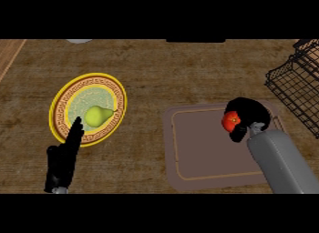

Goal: Pick the tomato from the tray and place it in the tiered basket

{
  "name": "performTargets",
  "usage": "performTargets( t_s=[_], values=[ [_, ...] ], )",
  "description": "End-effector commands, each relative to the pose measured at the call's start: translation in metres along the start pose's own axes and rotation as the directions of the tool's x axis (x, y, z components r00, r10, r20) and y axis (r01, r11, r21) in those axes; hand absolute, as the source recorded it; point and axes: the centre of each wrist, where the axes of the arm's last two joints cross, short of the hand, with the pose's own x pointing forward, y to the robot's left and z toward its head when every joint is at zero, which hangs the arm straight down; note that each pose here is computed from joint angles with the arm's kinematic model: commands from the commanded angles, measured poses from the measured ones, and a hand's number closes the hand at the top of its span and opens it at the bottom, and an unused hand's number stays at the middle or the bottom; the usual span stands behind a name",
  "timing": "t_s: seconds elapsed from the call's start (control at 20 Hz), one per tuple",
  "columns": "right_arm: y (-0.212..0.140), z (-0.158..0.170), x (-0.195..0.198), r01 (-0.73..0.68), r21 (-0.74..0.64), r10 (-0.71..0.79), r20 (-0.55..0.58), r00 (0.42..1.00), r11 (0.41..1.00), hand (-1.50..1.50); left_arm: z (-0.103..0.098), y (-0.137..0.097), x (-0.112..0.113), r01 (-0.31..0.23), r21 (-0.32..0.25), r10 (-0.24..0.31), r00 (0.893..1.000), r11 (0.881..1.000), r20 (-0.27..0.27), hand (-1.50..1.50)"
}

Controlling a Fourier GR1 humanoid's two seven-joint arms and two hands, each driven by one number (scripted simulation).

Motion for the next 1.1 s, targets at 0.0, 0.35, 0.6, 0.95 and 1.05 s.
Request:
performTargets(
  t_s=[0.0,0.35,0.6,0.95,1.05],
  values=[
    [0.024,-0.006,0.015,-0.096,-0.021,0.097,0.063,0.993,0.995,1.5,0.006,-0.007,-0.001,0.002,-0.008,-0.002,1.0,1.0,-0.004,0.0],
    [0.004,-0.002,-0.018,-0.027,-0.198,0.023,-0.024,0.999,0.98,1.5,-0.011,-0.009,0.01,-0.005,0.029,0.005,1.0,1.0,0.003,0.0],
    [0.013,0.023,-0.169,0.161,-0.318,-0.294,-0.431,0.853,0.934,1.5,0.009,0.004,-0.015,-0.026,0.1,0.031,0.999,0.995,-0.04,0.0],
    [-0.038,0.093,-0.222,0.334,-0.644,-0.617,-0.279,0.736,0.689,1.5,0.011,0.014,-0.016,-0.016,0.083,0.02,0.999,0.996,-0.047,0.0],
    [-0.068,0.115,-0.206,0.364,-0.709,-0.668,-0.201,0.717,0.604,1.5,0.017,0.025,-0.022,0.001,0.09,0.005,0.998,0.996,-0.061,0.0]
  ],
)
